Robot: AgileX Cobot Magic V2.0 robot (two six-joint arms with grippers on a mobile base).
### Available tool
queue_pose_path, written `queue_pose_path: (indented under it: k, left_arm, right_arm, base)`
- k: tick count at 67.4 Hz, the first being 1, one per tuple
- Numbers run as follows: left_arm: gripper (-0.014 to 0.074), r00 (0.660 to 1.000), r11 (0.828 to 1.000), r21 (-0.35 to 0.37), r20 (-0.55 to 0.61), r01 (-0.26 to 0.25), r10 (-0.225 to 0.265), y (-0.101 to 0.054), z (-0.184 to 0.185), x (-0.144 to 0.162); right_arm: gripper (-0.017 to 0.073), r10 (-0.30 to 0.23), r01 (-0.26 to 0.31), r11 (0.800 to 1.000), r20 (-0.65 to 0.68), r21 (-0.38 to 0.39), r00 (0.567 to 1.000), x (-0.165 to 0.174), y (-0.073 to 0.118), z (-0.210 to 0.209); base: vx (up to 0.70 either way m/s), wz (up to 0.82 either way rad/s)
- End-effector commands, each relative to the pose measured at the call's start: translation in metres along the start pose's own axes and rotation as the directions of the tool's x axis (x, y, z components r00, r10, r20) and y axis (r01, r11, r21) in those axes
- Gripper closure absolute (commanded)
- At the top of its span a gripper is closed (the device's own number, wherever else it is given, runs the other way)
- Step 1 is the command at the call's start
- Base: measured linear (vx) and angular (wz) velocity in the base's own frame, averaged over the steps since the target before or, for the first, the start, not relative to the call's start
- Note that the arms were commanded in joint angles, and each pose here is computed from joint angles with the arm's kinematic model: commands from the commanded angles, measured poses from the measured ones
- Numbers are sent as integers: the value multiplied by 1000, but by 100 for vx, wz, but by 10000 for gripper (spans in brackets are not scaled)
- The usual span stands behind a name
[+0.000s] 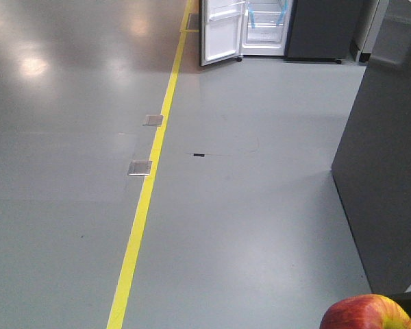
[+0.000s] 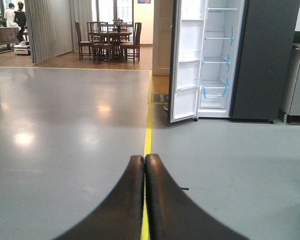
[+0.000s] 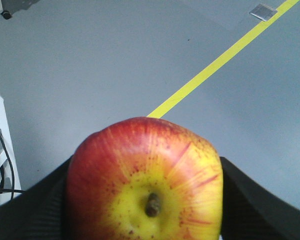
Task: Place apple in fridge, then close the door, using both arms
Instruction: 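Drive toward the open fridge carrying the apple in the right gripper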
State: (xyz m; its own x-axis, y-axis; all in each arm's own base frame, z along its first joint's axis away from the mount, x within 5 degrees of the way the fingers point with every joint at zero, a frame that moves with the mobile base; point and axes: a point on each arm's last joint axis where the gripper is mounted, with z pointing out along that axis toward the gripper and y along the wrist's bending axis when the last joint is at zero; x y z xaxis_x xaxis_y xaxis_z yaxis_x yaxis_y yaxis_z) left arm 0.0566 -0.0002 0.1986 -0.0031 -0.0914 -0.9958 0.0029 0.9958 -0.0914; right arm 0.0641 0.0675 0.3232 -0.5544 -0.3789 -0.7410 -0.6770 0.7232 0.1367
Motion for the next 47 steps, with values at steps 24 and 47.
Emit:
queue_pose_path:
  k: [24,47]
  left_arm:
    - [599,998,1000,2,64,11,-11,0,0,2]
    - [599,998,1000,2,64,11,-11,0,0,2]
  right_arm:
    - [391,-2,3,1000,93,-7,996,-12,2,-6]
    - [391,-2,3,1000,93,-7,996,-12,2,-6]
  base:
    - [18,-6]
    - [21,-3]
